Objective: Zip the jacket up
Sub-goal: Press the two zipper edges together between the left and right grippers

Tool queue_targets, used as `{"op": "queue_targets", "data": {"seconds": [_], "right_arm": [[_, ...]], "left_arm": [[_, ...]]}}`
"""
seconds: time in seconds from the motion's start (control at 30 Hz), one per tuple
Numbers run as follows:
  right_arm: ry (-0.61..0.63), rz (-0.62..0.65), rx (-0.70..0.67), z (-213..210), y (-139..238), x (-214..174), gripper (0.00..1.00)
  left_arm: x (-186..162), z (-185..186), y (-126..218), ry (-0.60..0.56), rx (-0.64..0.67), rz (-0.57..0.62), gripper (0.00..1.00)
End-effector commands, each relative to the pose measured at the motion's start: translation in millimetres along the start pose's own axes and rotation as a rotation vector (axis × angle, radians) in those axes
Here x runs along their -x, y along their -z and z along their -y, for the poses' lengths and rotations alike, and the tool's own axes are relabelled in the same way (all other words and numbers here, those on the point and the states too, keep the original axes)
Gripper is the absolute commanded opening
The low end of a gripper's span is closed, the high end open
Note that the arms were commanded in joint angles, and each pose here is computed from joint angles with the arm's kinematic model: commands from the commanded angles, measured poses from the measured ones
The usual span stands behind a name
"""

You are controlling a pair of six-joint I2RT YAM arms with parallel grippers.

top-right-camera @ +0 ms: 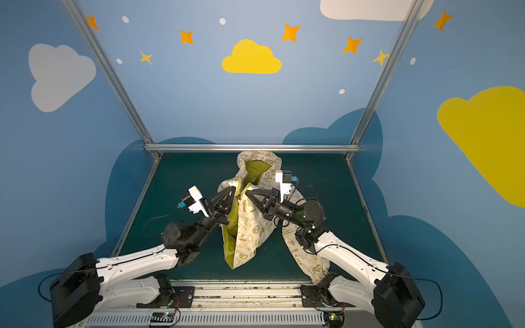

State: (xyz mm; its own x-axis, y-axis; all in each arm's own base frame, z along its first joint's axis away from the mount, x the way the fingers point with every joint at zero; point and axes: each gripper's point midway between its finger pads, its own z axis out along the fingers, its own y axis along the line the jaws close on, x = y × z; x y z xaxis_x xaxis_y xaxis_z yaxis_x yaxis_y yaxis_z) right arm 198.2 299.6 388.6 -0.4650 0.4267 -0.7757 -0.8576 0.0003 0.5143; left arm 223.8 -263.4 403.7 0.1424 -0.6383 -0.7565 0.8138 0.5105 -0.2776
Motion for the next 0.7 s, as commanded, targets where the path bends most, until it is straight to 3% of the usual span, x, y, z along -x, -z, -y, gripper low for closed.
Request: {"op": "queue_targets", "data": {"seconds": [0.0,0.67], "right_arm": [[0.058,0.095,0.054,-22,4,26,0.00],[0.041,0.141,0.067,-32,8,40,0.00]], "left_arm": [[19,3,-1,-0.041,0.002,0.063,0.03],[21,7,2,-0.127,-0.016,0.064,0.03]]}}
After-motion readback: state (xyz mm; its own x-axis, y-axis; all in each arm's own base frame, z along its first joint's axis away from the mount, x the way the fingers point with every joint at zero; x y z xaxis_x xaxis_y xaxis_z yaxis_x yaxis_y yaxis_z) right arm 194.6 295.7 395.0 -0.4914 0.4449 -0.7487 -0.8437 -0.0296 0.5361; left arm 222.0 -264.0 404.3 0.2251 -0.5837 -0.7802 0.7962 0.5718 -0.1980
